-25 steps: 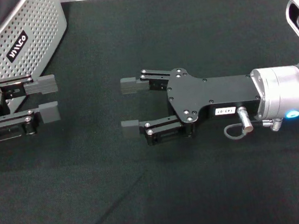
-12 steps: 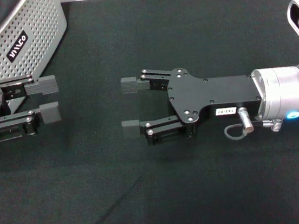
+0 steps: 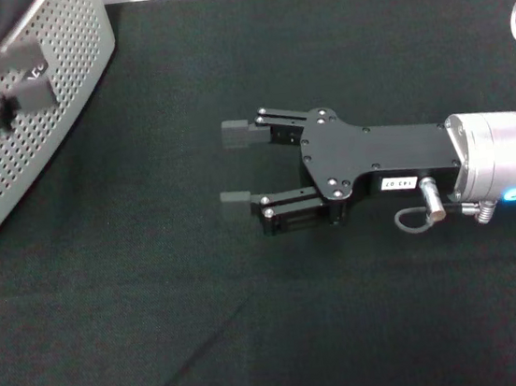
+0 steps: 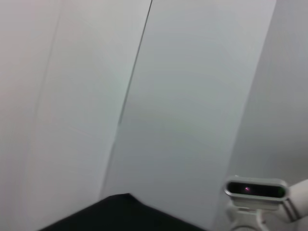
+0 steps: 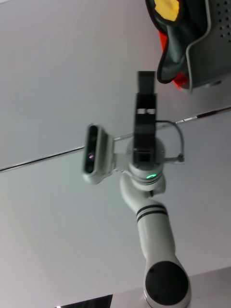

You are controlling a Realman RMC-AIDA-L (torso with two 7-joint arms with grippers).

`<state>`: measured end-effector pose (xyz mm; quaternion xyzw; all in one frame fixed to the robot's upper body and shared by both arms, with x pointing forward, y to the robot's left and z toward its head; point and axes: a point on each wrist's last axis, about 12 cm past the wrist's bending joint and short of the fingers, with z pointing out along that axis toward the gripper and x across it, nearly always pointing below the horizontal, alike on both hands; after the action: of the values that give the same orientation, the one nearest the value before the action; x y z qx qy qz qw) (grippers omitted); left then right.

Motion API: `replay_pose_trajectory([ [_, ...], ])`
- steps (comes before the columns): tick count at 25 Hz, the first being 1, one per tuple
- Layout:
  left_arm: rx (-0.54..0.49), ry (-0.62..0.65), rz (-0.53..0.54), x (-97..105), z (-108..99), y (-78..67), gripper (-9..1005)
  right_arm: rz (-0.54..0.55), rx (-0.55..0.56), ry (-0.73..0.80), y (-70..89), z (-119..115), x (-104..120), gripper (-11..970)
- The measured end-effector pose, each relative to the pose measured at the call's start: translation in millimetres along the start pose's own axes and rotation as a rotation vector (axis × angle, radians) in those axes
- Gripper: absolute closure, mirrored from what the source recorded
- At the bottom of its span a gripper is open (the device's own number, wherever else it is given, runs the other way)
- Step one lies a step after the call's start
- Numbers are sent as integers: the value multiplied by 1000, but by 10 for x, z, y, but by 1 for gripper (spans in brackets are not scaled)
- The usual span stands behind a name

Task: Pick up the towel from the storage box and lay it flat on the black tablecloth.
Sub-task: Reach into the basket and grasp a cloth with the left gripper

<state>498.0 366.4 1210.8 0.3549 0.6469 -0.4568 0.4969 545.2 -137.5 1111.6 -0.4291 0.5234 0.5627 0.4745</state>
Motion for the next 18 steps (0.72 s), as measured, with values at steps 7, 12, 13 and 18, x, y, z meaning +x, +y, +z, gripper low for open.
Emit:
replay_pose_trajectory([
  [7, -453, 312, 176, -795, 6, -234, 372, -10, 18, -4, -16, -25, 1, 88],
  [12, -785, 448, 267, -1207, 16, -333, 372, -20, 51, -3, -23, -57, 38, 88],
  [13, -813, 458, 257, -1235, 2, -305, 372, -19, 56, -3, -22, -64, 46, 88],
  [18, -1007, 604, 202, -1251, -157, -139, 373, -34, 76, 1, -53, -58, 38, 88],
])
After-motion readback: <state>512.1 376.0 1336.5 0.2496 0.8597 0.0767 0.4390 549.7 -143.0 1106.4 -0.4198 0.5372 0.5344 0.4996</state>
